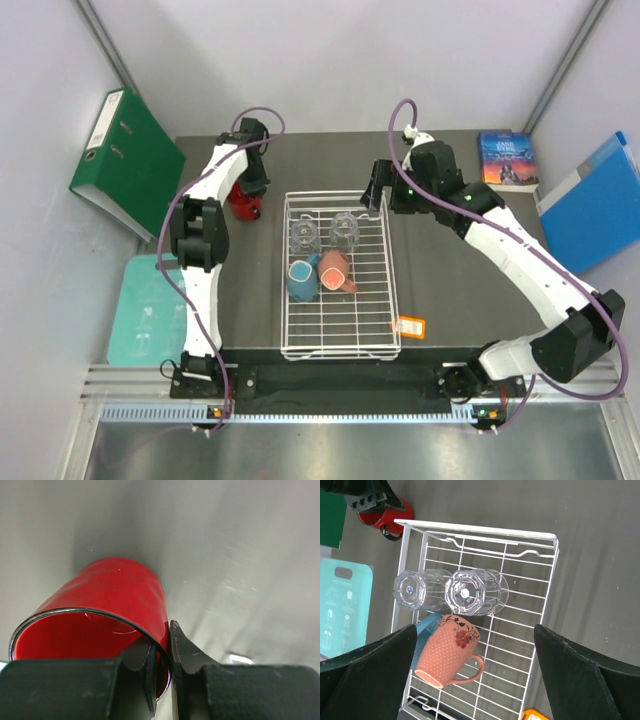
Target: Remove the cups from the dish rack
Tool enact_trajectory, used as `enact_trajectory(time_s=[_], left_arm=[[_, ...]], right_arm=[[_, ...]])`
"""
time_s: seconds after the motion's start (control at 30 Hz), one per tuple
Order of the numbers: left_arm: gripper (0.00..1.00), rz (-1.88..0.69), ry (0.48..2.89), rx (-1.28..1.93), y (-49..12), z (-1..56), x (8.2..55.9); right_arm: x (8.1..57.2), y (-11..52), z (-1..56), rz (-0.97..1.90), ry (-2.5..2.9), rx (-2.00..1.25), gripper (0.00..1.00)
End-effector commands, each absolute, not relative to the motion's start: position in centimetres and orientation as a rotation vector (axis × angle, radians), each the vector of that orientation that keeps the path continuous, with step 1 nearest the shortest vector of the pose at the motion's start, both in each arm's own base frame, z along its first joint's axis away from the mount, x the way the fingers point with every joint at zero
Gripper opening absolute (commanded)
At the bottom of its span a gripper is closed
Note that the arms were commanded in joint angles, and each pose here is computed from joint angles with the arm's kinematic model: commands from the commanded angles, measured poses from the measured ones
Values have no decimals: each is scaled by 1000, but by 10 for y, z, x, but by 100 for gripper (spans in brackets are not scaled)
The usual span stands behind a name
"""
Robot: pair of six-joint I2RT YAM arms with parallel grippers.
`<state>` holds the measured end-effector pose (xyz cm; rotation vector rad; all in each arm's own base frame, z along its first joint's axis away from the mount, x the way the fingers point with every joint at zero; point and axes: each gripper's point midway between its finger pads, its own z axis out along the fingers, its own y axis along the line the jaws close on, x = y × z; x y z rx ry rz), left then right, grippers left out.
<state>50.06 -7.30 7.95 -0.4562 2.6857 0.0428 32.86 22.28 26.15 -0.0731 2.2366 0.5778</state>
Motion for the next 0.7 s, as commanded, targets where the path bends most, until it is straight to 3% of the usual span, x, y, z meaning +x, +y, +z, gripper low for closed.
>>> enact_trajectory(time_s=[0.0, 0.27, 0.37, 0.4, 0.5, 0.67], left_arm=[[0, 30, 2641, -467, -67, 82, 517], [0, 36, 2632, -481, -65, 76, 515], [16, 60, 2607, -486, -60, 83, 514], [31, 73, 2599, -489, -58, 85, 514], [52, 79, 2557, -494, -55, 99, 514], [69, 111, 2464, -529, -45, 132, 516]], right_arm=[[337, 221, 262, 576, 2213, -47, 100], [335, 225, 258, 605, 2222, -63, 100], [334, 226, 256, 606, 2227, -66, 100], [333, 226, 255, 606, 2229, -68, 100], [333, 226, 255, 605, 2227, -72, 100], [333, 224, 261, 603, 2215, -79, 100]])
